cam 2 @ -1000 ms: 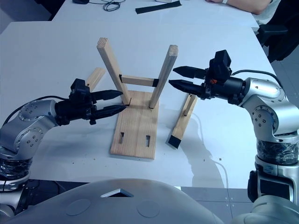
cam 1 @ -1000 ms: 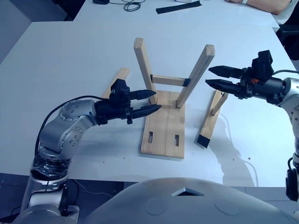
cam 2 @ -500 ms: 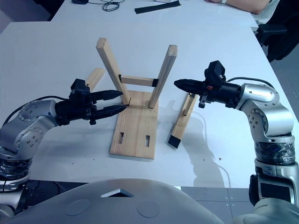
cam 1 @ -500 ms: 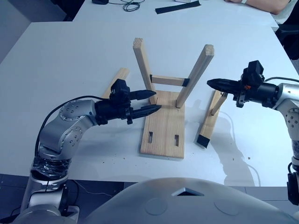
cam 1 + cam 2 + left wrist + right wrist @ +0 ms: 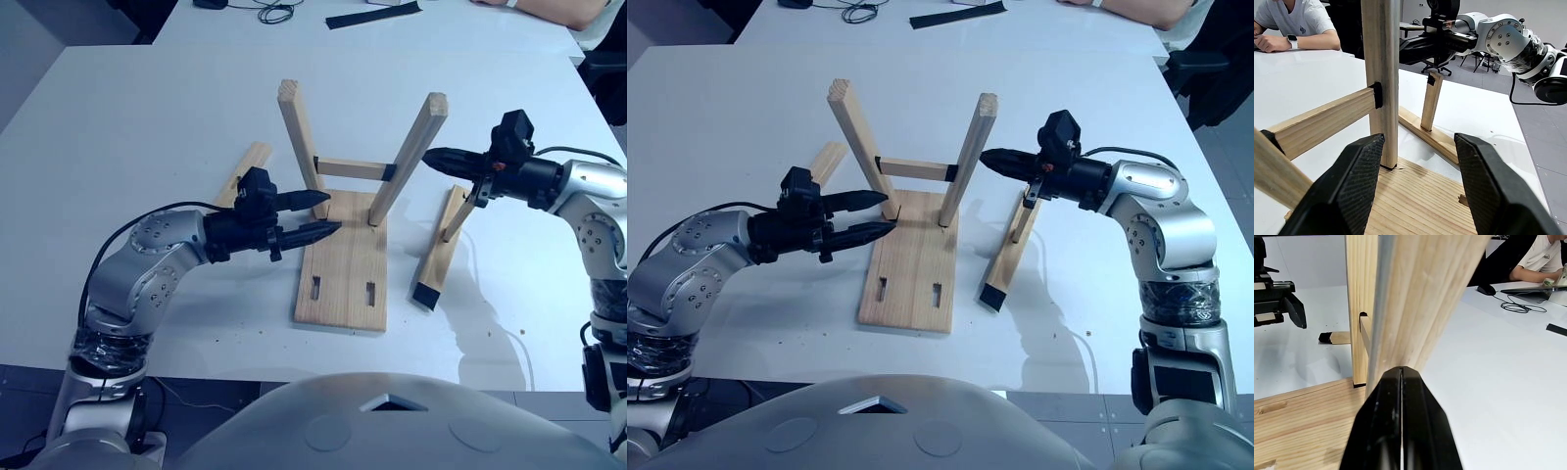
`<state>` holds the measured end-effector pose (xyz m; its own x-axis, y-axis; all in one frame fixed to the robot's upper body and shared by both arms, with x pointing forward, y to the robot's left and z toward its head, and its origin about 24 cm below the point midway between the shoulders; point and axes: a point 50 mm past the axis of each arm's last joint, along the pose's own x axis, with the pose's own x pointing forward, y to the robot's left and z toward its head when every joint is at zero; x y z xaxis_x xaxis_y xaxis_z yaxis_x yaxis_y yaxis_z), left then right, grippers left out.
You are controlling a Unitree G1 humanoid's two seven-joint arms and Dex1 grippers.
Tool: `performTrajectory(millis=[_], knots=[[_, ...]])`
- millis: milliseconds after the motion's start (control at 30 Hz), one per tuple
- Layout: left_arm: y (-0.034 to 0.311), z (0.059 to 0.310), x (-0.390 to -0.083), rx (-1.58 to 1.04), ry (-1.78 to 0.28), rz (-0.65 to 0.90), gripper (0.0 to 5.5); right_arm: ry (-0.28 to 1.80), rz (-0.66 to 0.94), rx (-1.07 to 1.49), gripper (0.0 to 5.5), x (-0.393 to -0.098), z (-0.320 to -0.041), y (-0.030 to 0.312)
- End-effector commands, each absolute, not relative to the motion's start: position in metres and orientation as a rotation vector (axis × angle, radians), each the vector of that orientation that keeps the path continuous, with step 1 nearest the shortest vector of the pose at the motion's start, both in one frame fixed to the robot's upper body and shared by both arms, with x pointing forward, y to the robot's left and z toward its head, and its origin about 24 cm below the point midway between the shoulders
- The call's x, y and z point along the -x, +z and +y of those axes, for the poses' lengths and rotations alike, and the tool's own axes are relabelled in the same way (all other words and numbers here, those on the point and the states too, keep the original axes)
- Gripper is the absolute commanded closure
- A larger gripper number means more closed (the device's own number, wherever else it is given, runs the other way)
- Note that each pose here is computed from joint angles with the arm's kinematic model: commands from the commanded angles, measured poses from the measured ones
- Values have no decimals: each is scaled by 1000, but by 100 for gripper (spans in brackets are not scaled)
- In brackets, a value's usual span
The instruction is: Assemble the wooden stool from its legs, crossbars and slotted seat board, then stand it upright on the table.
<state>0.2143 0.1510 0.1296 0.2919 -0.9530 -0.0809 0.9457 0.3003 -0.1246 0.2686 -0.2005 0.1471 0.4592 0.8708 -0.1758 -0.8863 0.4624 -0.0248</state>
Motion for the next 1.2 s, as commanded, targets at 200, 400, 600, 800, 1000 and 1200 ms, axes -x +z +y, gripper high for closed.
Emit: performTrajectory(millis=[200,400,600,800,1000,1200], knots=[[132,150,-217,39,-1261,141,285,1125,78,122,547,-269,-191,164],[132,151,-218,40,-1258,142,285,1133,85,126,547,-267,-190,162],[132,151,-217,38,-1264,149,285,1088,324,195,547,-253,-210,100],[133,152,-219,36,-1273,153,285,1074,346,167,547,-245,-212,77],[133,152,-219,38,-1271,151,285,1093,149,11,547,-252,-205,127],[132,153,-216,46,-1249,144,285,1161,-7,-133,547,-245,-203,180]])
